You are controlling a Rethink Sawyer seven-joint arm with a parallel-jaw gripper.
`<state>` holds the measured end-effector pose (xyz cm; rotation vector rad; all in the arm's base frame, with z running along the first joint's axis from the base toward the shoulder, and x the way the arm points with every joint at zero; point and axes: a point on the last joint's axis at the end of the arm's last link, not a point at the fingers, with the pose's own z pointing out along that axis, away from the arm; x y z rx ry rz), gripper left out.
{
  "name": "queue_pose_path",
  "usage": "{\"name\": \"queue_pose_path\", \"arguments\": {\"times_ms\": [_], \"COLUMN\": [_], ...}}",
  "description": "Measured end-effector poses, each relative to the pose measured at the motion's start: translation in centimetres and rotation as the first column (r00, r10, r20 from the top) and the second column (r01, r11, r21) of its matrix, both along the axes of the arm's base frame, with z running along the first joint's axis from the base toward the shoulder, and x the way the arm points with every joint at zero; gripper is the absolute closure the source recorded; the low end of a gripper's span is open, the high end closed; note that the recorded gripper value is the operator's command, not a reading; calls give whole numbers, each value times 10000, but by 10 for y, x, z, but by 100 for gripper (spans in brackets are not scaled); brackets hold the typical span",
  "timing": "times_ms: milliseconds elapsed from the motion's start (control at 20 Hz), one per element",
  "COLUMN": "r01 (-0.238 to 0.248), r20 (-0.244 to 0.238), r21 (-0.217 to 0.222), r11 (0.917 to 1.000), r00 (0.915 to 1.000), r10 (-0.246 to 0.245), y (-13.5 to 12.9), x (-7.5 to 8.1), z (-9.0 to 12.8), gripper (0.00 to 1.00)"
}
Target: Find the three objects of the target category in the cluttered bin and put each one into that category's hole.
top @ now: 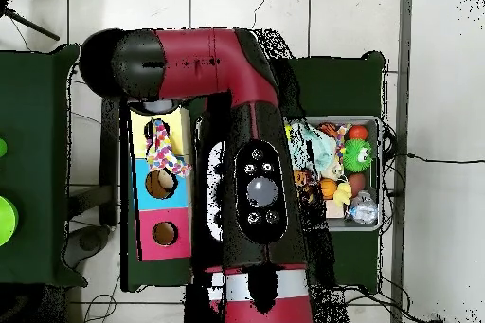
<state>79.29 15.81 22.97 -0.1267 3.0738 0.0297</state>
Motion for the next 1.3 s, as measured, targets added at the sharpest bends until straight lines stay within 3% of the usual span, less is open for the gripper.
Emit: {"name": "queue_pose_path", "arguments": {"times_ms": [750,1300], "r01": [103,10], "r20": [-11,-300], "r21": [28,-152], "r11": [9999,9999], "r00": [9999,9995], "r10": [-103,-14], "y": [-19,-38], "x": [5,4], "z": [-9,-45], "gripper": [0,0]}}
